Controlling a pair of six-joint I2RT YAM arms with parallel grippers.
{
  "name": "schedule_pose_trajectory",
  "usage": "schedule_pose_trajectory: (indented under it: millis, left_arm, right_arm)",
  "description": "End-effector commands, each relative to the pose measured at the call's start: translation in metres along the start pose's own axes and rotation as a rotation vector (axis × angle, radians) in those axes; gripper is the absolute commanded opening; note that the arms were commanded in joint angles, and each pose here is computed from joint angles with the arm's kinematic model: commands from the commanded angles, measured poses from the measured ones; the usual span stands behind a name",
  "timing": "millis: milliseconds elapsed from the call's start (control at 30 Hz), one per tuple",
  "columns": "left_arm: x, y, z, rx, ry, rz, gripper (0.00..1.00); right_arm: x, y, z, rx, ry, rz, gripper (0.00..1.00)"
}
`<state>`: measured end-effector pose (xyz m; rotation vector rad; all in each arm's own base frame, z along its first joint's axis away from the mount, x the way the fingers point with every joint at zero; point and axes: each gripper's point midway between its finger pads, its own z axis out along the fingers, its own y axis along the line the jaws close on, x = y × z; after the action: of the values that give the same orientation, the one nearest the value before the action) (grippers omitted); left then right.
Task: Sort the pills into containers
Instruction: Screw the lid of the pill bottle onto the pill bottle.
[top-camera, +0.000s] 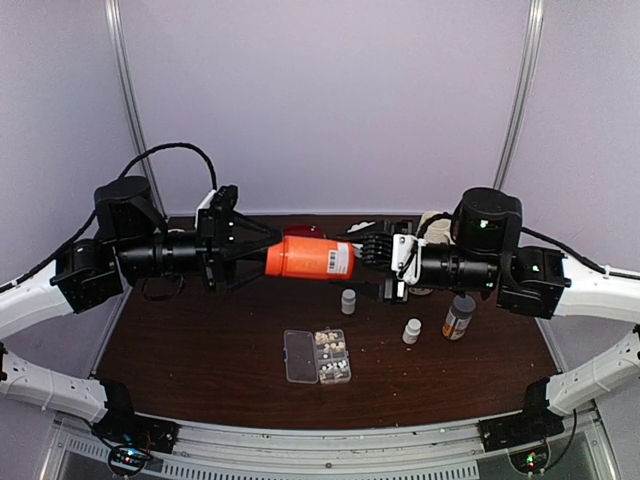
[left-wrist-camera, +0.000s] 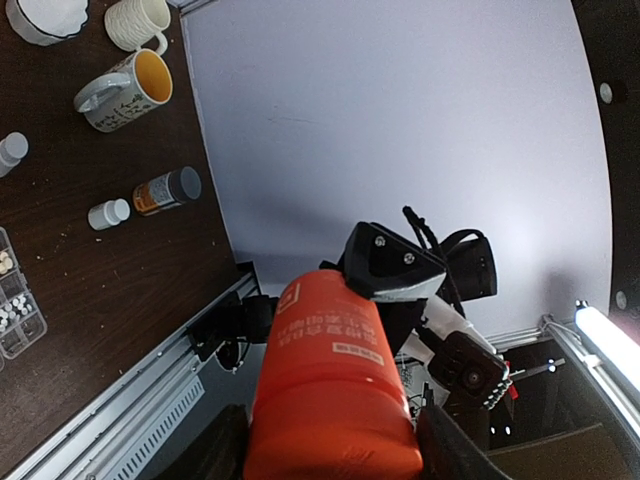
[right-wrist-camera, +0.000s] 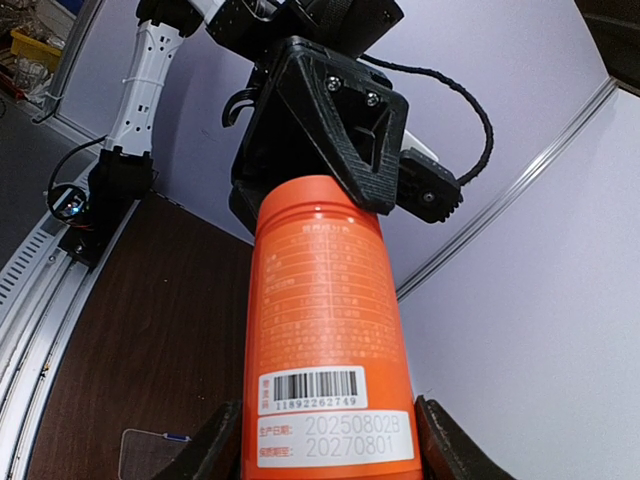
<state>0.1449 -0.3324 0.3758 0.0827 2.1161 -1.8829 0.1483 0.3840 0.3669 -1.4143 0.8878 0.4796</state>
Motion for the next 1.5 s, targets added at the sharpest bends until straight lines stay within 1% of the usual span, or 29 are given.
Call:
schedule_pose_trajectory:
  millis: [0,33,133,200,233,267,367,400,433,467,567,600,667,767,800,867,900,967,1067,1133,1300,1367,1400,1467]
  left_arm:
    - [0.001,-0.02,-0.006,0.076,0.001,0.063,0.5]
    - [0.001,-0.02,-0.006,0.073,0.0,0.073,0.47]
    - [0.002,-0.02,-0.007,0.062,0.002,0.093,0.45]
    - [0.002,-0.023,-0.007,0.069,0.006,0.117,0.36]
    - [0.002,-0.023,-0.006,0.069,0.008,0.132,0.34]
    - [0.002,-0.023,-0.006,0.063,0.01,0.147,0.33]
    - [0.002,-0.028,-0.003,0.066,0.022,0.227,0.28]
    - [0.002,-0.032,-0.002,0.076,0.028,0.264,0.23]
    - [0.002,-0.038,-0.002,0.093,0.033,0.31,0.17]
    - [0.002,-0.042,-0.001,0.106,0.037,0.352,0.13]
    - [0.004,-0.056,0.0,0.151,0.049,0.52,0.1]
    - [0.005,-0.06,-0.002,0.165,0.05,0.598,0.1]
    - [0.009,-0.065,-0.005,0.194,0.047,0.824,0.13]
    - [0.008,-0.053,-0.006,0.152,0.021,1.08,0.13]
    - [0.011,-0.051,-0.005,0.163,0.034,1.15,0.11]
    - [0.024,-0.052,-0.002,0.232,0.096,1.293,0.04]
    - [0.026,-0.051,-0.001,0.238,0.115,1.336,0.0]
    - [0.026,-0.049,0.003,0.228,0.154,1.41,0.0]
    - [0.04,-0.047,0.003,0.29,0.251,1.54,0.0]
    - [0.042,-0.047,0.002,0.303,0.261,1.594,0.0]
    - [0.036,-0.034,0.002,0.243,0.272,1.725,0.0]
    - [0.038,-0.026,0.0,0.238,0.297,1.823,0.0]
    - [0.04,-0.021,-0.001,0.236,0.312,1.846,0.0]
    - [0.044,-0.013,-0.005,0.251,0.34,1.966,0.0]
  right_arm:
    - [-0.012,-0.014,-0.001,0.041,-0.011,0.005,0.0]
    - [-0.013,-0.014,-0.001,0.036,-0.007,0.01,0.0]
    - [-0.012,-0.014,0.001,0.026,0.004,0.027,0.0]
    - [-0.015,-0.015,0.002,0.022,-0.005,0.04,0.0]
    - [-0.013,-0.012,0.003,0.005,0.006,0.054,0.0]
    - [-0.013,-0.011,0.003,-0.004,0.007,0.067,0.0]
    - [-0.015,-0.009,0.006,-0.041,0.016,0.124,0.0]
    - [-0.016,-0.009,0.007,-0.053,0.013,0.149,0.0]
    - [-0.019,-0.009,0.007,-0.066,0.006,0.189,0.0]
    - [-0.021,-0.009,0.008,-0.078,-0.005,0.228,0.0]
    - [-0.03,-0.009,0.008,-0.128,-0.051,0.341,0.0]
    - [-0.033,-0.009,0.009,-0.139,-0.064,0.38,0.0]
    - [-0.038,-0.008,0.009,-0.171,-0.085,0.451,0.0]
    - [-0.044,-0.006,0.009,-0.215,-0.105,0.533,0.0]
    - [-0.046,-0.006,0.009,-0.225,-0.113,0.552,0.0]
    - [-0.049,-0.005,0.007,-0.238,-0.128,0.58,0.0]
    - [-0.05,-0.005,0.005,-0.24,-0.134,0.59,0.0]
    - [-0.051,-0.005,0.003,-0.242,-0.147,0.605,0.0]
    - [-0.056,-0.008,-0.001,-0.243,-0.178,0.622,0.0]
    - [-0.058,-0.008,-0.002,-0.254,-0.192,0.641,0.0]
    - [-0.063,-0.008,-0.003,-0.288,-0.214,0.696,0.0]
    - [-0.063,-0.007,-0.003,-0.304,-0.219,0.722,0.0]
    - [-0.064,-0.006,-0.003,-0.313,-0.225,0.729,0.0]
    - [-0.066,-0.004,-0.004,-0.331,-0.239,0.748,0.0]
